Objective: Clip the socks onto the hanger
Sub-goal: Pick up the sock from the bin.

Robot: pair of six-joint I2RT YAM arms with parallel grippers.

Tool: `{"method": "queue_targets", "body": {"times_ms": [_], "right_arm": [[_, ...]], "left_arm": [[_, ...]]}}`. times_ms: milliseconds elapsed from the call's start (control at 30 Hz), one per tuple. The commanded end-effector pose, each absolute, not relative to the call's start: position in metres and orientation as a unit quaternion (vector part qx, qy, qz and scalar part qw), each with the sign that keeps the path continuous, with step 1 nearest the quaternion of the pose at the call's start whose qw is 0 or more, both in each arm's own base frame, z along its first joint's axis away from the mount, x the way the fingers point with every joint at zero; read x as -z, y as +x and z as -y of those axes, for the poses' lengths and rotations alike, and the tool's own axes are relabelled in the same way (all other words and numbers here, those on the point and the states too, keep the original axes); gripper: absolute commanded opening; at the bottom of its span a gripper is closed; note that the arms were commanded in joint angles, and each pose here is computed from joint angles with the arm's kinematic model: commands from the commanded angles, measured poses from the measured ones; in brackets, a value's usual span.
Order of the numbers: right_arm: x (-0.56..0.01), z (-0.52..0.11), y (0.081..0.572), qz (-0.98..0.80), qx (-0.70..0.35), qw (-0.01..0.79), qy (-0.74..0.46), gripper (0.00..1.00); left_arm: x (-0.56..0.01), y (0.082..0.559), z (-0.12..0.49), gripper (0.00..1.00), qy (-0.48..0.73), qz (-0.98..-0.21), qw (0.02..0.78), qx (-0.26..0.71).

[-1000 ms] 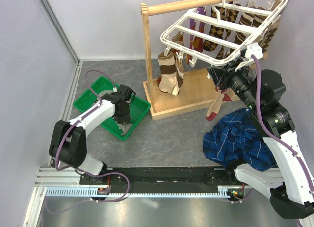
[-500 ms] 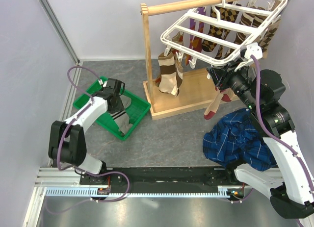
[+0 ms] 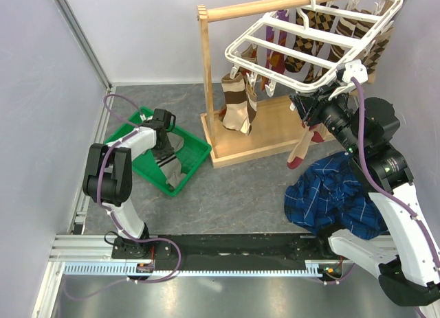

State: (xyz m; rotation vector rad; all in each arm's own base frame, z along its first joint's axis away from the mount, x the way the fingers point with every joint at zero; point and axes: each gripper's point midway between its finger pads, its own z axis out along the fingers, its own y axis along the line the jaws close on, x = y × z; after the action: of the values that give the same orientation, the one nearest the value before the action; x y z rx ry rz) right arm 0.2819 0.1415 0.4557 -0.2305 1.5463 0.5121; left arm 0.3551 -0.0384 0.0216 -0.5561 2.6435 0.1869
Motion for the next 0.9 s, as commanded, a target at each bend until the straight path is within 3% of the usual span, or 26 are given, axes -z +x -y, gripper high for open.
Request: {"method": "queue_targets", "body": {"times_ms": [0, 100, 233, 367, 867], "right_arm": [[-0.438, -0.139, 0.286, -0.712, -0.202, 0.663, -0.113, 0.0], [-0.437, -0.14, 0.287, -0.713, -0.202, 0.661, -0.114, 0.0], [-0.436, -0.14, 0.287, -0.714, -0.202, 0.66, -0.114, 0.0], [-0.438, -0.14, 0.287, -0.713, -0.204, 0.661, -0.114, 0.0], [-0.445, -0.14, 0.285, -0.707, -0.208, 0.666, -0.116, 0.0]], "left_arm": [[-0.018, 0.366, 0.047, 0.36, -0.221, -0.949, 0.219, -0.044], [-0.012, 0.362, 0.048, 0.32, -0.219, -0.952, 0.21, -0.043], [-0.009, 0.36, 0.05, 0.14, -0.216, -0.954, 0.204, -0.04], [-0.025, 0.364, 0.051, 0.02, -0.206, -0.953, 0.223, -0.028], [-0.21, 0.361, 0.078, 0.02, -0.038, -0.887, 0.459, 0.027]]}}
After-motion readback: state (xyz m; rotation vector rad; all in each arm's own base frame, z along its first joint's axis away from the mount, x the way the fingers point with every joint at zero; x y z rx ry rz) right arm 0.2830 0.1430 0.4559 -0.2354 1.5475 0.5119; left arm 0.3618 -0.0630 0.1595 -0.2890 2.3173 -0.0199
